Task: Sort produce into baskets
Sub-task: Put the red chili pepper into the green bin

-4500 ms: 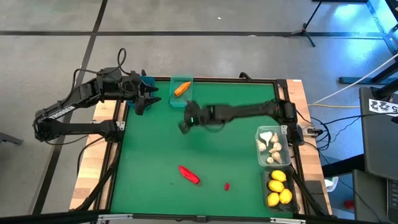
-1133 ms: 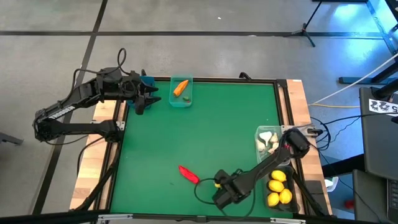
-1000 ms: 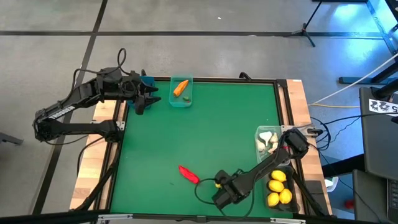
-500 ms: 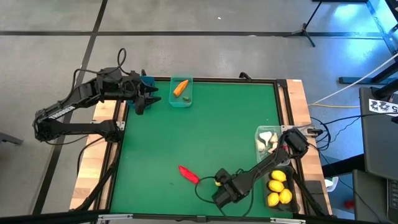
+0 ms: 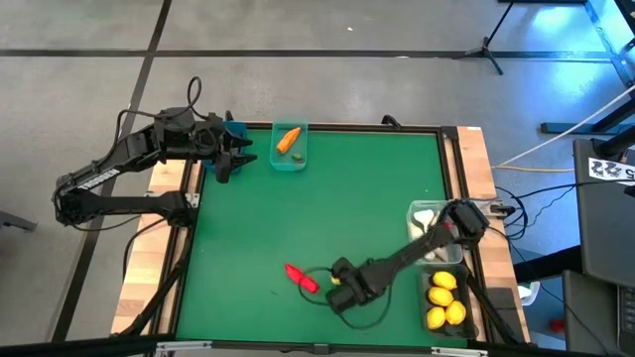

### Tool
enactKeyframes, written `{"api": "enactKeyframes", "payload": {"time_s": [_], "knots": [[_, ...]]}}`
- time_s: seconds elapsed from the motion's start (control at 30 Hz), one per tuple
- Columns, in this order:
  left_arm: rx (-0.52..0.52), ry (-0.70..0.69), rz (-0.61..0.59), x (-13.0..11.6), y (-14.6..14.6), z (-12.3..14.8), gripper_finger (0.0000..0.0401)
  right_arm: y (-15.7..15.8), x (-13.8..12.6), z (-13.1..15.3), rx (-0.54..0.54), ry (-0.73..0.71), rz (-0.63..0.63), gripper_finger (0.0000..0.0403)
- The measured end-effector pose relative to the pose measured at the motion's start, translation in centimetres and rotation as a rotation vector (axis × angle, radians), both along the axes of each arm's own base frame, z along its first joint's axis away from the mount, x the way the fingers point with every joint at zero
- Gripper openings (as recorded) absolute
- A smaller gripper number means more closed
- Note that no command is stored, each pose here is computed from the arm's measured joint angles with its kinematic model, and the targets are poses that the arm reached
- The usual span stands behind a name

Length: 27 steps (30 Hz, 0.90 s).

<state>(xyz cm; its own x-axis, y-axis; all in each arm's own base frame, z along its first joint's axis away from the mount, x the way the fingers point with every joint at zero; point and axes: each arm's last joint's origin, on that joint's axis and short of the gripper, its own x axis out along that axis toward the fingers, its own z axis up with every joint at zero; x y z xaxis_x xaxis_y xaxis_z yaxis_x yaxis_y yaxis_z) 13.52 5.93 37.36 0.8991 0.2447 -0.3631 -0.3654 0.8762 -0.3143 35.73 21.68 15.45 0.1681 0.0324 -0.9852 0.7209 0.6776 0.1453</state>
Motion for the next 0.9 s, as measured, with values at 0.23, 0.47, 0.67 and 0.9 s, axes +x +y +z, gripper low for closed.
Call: {"api": "enactKeyframes", "payload": {"time_s": [0.23,0.47,0.67,0.9], "knots": [[0.0,0.0,0.0,0.0,0.0,0.0,0.0276,-6.7,3.9,1.4,-0.054,-0.064,0.079,0.0097],[0.014,0.005,-0.006,0.0,0.0,0.0,0.0276,-17.4,8.8,4.9,-0.187,-0.25,0.1,0.0098],[0.014,0.005,-0.006,0.0,0.0,0.0,0.0276,-27.3,11.2,7.6,-0.317,-0.489,-0.016,0.0098],[0.014,0.005,-0.006,0.0,0.0,0.0,0.0276,-35.4,11.4,8.9,-0.386,-0.706,-0.149,0.0098]]}}
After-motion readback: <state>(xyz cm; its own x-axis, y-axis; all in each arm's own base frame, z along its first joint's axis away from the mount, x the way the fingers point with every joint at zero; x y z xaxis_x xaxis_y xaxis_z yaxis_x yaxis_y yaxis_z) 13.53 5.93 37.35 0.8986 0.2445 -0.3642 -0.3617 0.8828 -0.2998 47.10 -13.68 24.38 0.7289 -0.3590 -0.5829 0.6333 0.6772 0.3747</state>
